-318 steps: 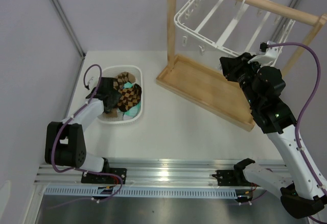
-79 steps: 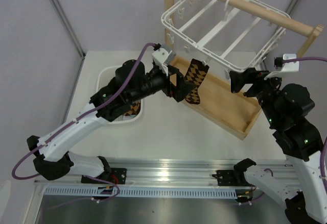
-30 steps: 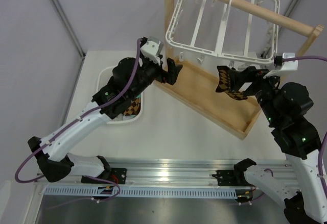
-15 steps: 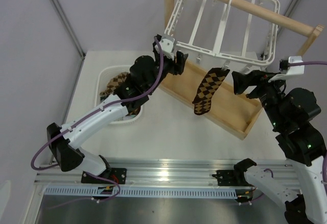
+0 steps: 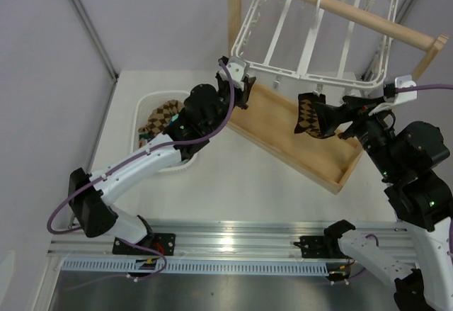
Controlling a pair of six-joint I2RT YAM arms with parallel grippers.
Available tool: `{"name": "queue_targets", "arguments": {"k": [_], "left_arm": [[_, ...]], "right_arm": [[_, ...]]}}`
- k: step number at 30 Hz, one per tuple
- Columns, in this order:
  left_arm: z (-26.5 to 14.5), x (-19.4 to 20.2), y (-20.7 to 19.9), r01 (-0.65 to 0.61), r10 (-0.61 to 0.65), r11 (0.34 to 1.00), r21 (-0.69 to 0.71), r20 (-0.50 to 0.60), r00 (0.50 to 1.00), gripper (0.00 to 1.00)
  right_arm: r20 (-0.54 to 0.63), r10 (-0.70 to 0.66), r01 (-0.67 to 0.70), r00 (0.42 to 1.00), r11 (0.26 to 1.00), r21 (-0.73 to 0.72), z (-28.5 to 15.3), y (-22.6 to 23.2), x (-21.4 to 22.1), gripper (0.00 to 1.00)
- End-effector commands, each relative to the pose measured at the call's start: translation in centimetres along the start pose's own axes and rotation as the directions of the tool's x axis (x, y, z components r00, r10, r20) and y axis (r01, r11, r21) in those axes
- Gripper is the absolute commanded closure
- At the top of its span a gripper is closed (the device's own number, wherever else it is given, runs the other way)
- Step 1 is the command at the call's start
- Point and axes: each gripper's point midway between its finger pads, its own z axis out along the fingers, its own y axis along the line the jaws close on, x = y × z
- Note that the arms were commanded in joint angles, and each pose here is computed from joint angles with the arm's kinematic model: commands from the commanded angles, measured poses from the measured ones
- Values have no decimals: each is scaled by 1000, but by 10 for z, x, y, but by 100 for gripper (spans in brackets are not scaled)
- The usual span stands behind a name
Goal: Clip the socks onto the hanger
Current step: Open the clamp at the hanger.
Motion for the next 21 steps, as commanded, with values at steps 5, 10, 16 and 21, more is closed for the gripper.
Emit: {"name": "queue_targets", "arguments": {"k": [5, 10, 16, 21], "left_arm": [[-41, -58, -33, -8, -19, 967, 253, 102, 995, 99], [-53, -69, -51, -18, -26, 937, 348, 121, 992, 99], [-55, -74, -60, -26, -29, 921, 389, 134, 991, 99], [-53, -75, -72, -47, -13, 906, 421, 139, 990, 98]], "right_arm": [[8, 32, -28, 999, 958, -284, 5, 57, -27, 14], [16, 89, -76, 996, 920, -385, 18, 80, -40, 15], [-49, 176, -180, 983, 889, -421, 53, 99, -32, 17], [-79, 184, -200, 980, 898, -393, 81, 108, -17, 19]]}}
